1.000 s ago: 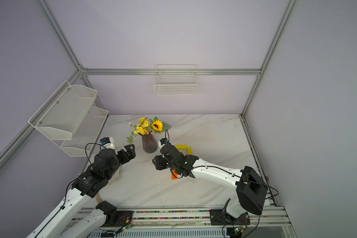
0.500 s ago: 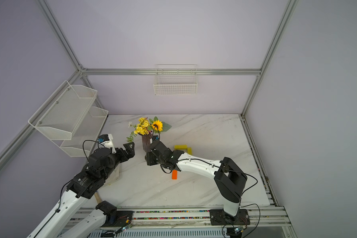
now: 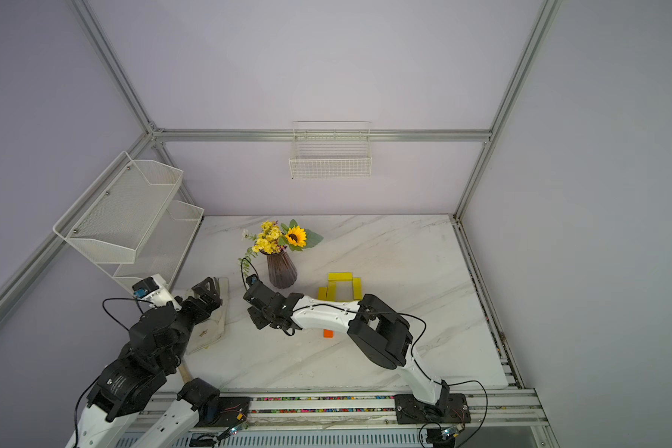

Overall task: Assemble the number 8 with building blocks
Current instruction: Move the distractor to the center of the board.

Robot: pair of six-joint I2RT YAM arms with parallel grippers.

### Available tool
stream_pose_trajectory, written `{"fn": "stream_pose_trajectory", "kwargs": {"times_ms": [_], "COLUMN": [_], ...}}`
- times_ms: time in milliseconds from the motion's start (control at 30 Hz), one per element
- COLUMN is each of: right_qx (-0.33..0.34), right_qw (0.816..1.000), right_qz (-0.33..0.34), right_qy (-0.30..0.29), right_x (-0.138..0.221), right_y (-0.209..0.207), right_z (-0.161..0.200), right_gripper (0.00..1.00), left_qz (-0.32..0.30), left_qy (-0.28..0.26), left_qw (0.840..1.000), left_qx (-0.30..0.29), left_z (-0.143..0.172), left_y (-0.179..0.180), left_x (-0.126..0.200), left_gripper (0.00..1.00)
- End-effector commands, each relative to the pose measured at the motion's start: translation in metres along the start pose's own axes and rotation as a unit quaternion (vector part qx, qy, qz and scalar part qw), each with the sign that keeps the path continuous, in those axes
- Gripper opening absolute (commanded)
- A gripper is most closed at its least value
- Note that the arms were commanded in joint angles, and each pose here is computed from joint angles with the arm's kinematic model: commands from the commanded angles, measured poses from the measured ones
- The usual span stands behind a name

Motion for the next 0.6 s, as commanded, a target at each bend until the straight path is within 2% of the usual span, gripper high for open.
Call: {"fn": "stream_pose_trajectory", "kwargs": {"times_ms": [0, 100, 333, 567], "right_qx": [0.071, 0.107, 0.191, 0.222], "right_qw": [0.997, 0.992, 0.966, 0.944], "right_qz": [-0.014, -0.052, -0.173, -0.245], "right_qy": [-0.028, -0.031, -0.03, -0.004], "right_x": [-0.003, -0.008, -0.013, -0.037], "right_y": [0.014, 0.021, 0.047, 0.067], "right_z": [-0.01, -0.007, -0.009, -0.002], "right_gripper": [0.54, 0.54, 0.59, 0.61], "left_qz": [-0.043, -0.053, -0.094, -0.101], "left_qy": [-0.07, -0.099, -0.141, -0.134], "left_qw": [0.996, 0.992, 0.983, 0.984], "left_qx": [0.032, 0.05, 0.069, 0.062], "left_z": [-0.032, -0.053, -0.091, -0.097], "left_y": [0.017, 0.024, 0.031, 0.017], "left_x": [0.028, 0.048, 0.081, 0.073], "left_gripper": [1.0, 1.0, 1.0, 1.0]}}
Point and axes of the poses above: each gripper's point midway between its finger pads, its own x axis back along the fingers, its own y axis along the line the jaws close on, z = x × y, the point moved 8 cm from there along x, back along the fingers, and after that the axes turned 8 degrees about x, right-handed, at the moved point
